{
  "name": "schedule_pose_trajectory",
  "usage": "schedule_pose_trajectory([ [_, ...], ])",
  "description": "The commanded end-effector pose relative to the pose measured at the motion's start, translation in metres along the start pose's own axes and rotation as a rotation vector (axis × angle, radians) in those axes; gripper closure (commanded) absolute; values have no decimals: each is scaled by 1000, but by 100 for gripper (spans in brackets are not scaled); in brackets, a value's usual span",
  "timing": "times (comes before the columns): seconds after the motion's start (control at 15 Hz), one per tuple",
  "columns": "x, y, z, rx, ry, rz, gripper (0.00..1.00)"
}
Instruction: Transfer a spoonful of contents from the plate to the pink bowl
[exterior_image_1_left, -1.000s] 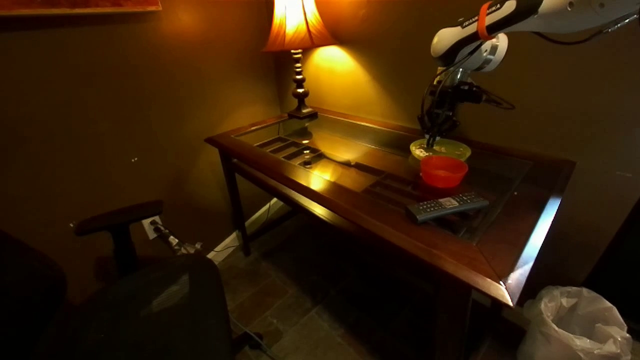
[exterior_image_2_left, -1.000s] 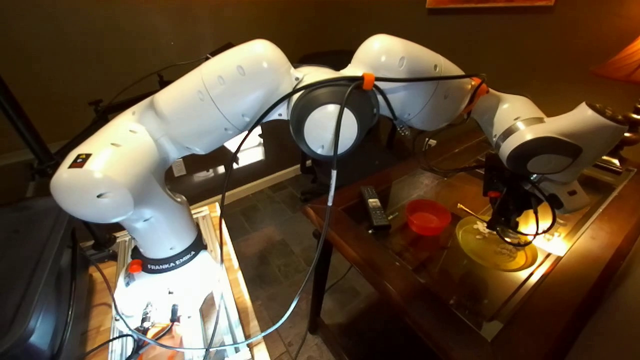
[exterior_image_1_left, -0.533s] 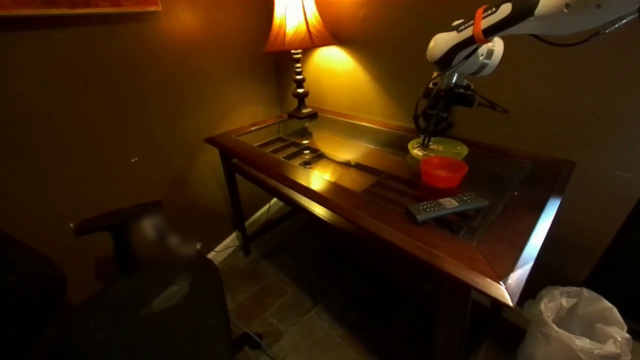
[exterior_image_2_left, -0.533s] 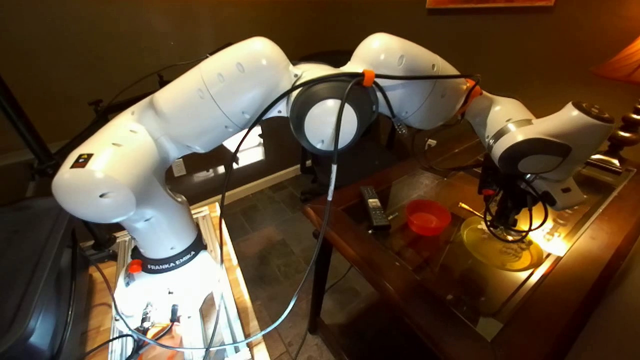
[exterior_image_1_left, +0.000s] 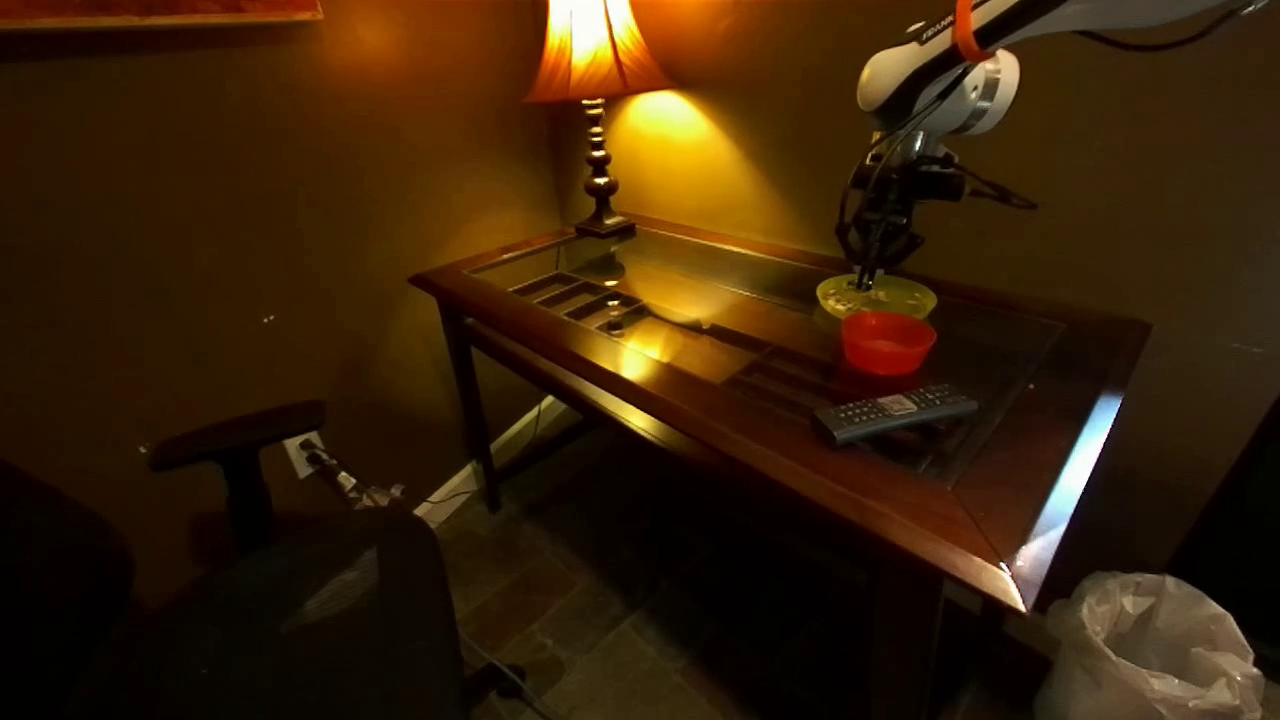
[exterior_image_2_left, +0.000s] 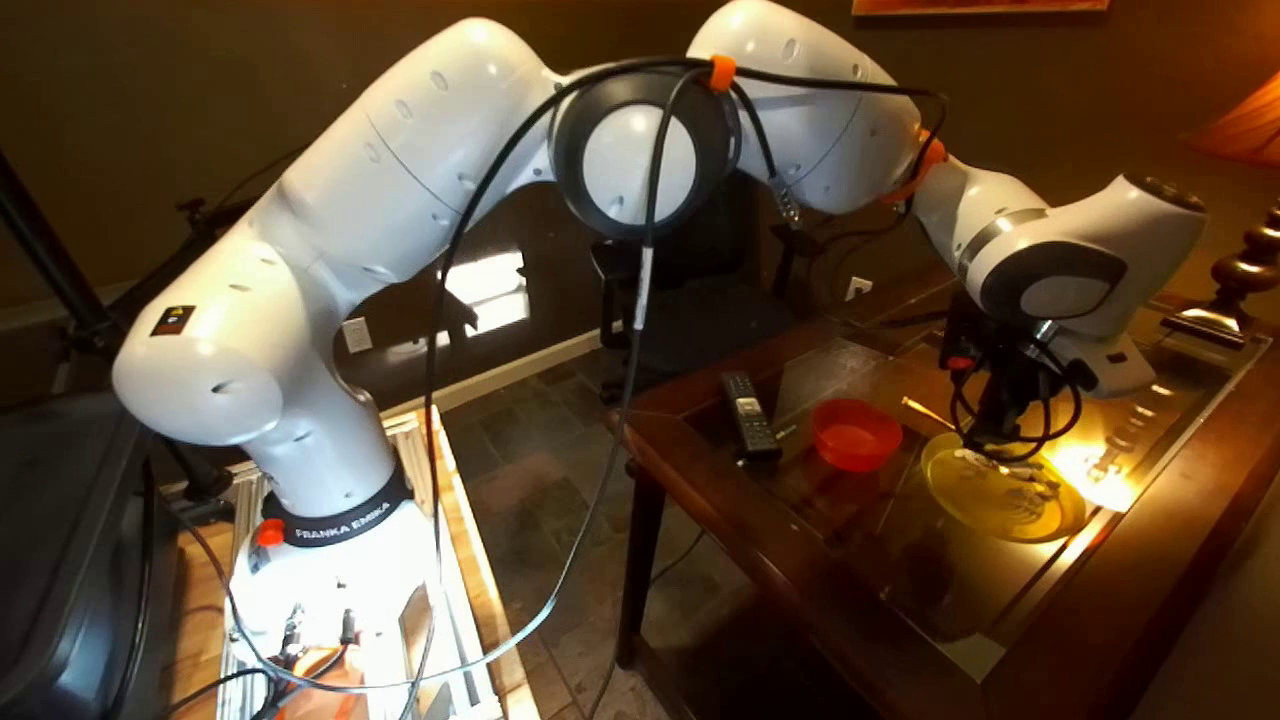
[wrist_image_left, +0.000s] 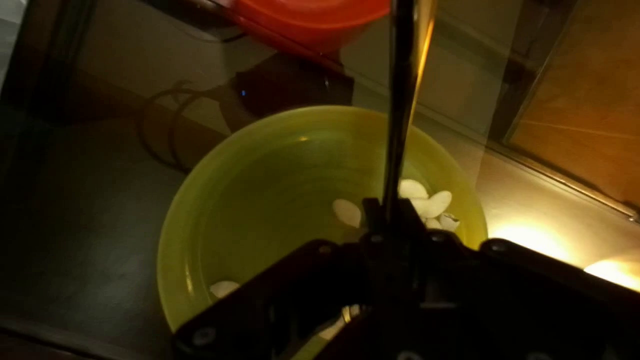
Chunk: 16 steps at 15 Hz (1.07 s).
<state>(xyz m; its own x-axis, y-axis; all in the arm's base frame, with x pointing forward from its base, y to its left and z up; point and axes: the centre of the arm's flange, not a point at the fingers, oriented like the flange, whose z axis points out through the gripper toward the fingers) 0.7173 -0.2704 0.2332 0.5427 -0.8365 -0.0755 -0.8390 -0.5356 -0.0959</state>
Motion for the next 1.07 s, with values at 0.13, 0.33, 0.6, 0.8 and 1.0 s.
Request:
schedule_pose_trajectory([
  [0.13, -66, 49, -53, -71, 13, -42, 98],
  [0.33, -93, 55, -73, -73, 27, -98, 98],
  [0.6, -133, 50, -77, -117, 3, -213, 98],
  [0.8, -172, 44, -68, -163, -37, -309, 98],
  [1.0, -211, 37, -55, -193, -68, -411, 98],
])
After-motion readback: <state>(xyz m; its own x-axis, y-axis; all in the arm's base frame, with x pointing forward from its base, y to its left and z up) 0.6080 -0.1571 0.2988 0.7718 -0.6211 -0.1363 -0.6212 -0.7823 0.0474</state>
